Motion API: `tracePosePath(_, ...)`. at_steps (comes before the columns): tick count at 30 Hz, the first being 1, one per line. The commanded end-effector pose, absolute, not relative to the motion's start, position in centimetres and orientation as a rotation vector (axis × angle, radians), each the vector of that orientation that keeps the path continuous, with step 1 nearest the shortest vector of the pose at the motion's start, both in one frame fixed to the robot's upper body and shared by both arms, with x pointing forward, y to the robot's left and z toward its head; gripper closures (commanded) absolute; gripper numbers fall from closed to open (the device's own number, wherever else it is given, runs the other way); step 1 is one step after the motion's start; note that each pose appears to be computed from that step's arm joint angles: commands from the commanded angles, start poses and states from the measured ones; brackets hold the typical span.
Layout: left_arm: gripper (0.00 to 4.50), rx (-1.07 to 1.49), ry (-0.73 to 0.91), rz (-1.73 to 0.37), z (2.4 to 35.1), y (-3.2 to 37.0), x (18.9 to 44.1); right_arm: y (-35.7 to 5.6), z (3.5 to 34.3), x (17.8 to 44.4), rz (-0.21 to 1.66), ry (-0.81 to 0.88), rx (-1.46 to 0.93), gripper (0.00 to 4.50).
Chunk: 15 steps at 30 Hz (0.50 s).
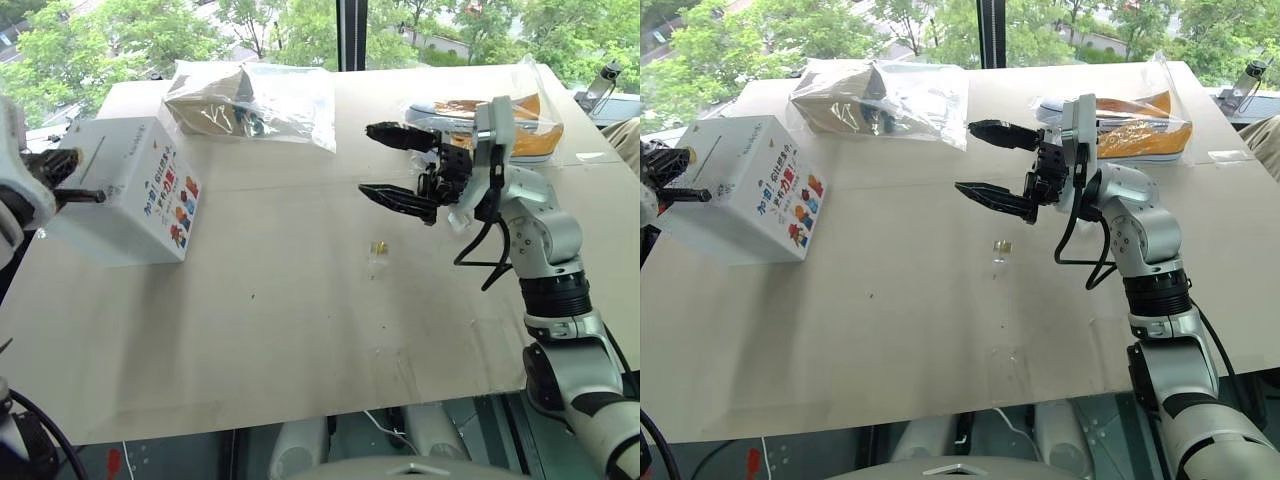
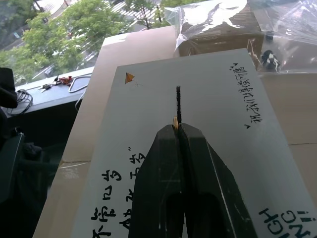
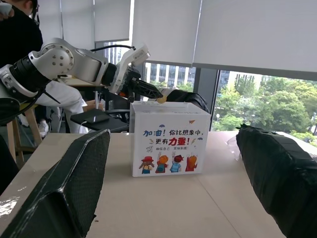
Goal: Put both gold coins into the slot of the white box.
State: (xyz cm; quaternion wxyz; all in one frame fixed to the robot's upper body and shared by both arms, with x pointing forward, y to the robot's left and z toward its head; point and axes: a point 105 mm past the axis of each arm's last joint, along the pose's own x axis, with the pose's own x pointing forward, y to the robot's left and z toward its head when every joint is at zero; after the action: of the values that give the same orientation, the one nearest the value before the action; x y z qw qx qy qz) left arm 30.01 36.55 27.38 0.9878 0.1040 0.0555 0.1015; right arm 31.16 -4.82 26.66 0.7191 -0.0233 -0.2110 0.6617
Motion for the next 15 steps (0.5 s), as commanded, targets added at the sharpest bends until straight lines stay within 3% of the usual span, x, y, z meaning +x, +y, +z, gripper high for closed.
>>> tracePosePath(1, 4.5, 0.224, 0.069, 0.205, 28.1, 36.9, 29.8, -4.8, 27.9, 30.3, 1.472, -0.533, -0.068, 0.1)
tracePosePath(15, 4.5, 0.14, 0.089, 0.177, 25.9, 37.4, 30.4, -4.9, 27.9, 30.4, 1.457, -0.545, -0.067, 0.1)
